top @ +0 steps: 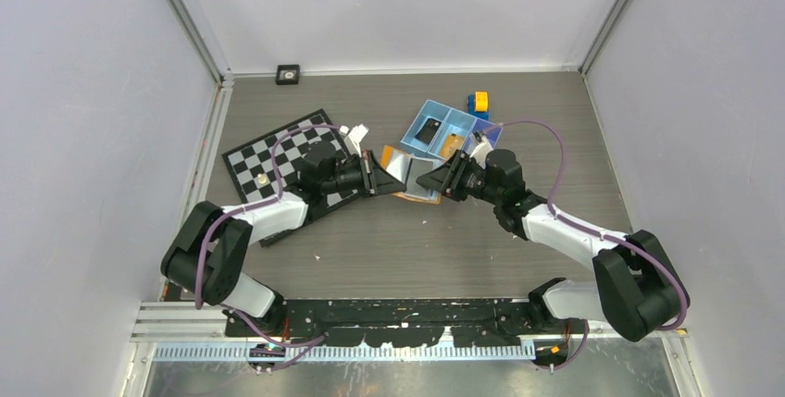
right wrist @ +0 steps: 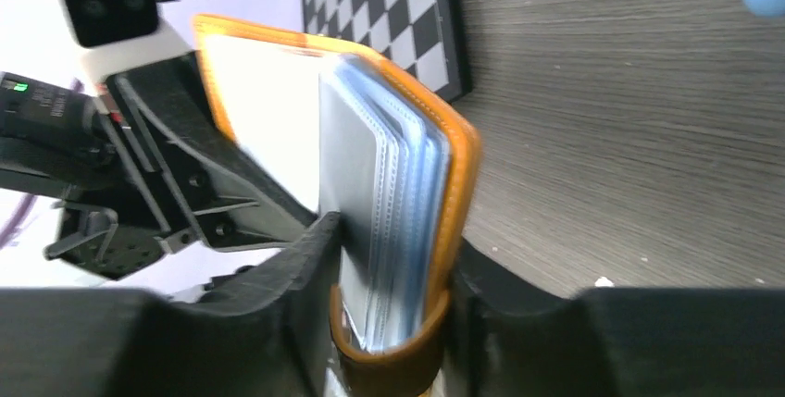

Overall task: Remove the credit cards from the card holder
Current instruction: Open the card holder.

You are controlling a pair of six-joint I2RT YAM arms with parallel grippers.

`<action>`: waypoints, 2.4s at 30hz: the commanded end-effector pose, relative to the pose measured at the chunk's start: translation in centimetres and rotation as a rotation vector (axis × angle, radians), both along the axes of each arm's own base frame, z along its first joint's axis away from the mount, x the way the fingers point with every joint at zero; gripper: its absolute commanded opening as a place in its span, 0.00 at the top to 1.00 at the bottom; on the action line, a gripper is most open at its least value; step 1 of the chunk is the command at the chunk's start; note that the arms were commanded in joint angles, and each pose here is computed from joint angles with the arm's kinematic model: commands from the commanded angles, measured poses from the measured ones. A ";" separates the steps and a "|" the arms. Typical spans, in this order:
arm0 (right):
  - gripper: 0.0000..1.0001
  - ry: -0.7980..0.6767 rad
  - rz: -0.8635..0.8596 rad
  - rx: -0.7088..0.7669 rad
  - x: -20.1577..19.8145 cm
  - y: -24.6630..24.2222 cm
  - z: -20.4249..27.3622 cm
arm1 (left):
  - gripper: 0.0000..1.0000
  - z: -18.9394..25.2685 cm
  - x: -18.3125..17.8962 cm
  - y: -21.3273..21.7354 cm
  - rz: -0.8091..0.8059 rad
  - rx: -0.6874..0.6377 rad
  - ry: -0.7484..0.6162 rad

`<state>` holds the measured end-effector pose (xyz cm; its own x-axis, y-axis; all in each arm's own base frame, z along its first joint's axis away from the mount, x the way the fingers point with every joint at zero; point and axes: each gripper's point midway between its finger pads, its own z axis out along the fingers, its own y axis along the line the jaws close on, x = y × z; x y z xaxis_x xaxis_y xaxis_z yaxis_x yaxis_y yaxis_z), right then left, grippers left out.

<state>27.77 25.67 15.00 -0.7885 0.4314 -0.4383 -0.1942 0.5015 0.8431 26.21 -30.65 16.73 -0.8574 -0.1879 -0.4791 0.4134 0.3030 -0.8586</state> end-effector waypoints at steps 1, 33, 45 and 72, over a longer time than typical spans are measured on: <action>0.69 -0.074 0.024 0.056 -0.1 0.5 2.3 | 0.94 3.1 -0.4 -0.6 -0.048 -0.084 -0.095; 1.00 -0.016 0.001 -0.036 0.6 0.2 0.4 | 0.60 6.9 -4.9 -2.8 -0.113 0.016 -0.386; 1.00 -0.053 0.005 -0.015 0.2 0.1 1.6 | 0.79 -0.8 0.8 -0.5 0.022 0.184 -0.049; 1.00 -0.199 0.119 0.190 -2.1 1.3 6.4 | 0.72 1.2 0.6 -1.1 -0.062 -0.046 0.020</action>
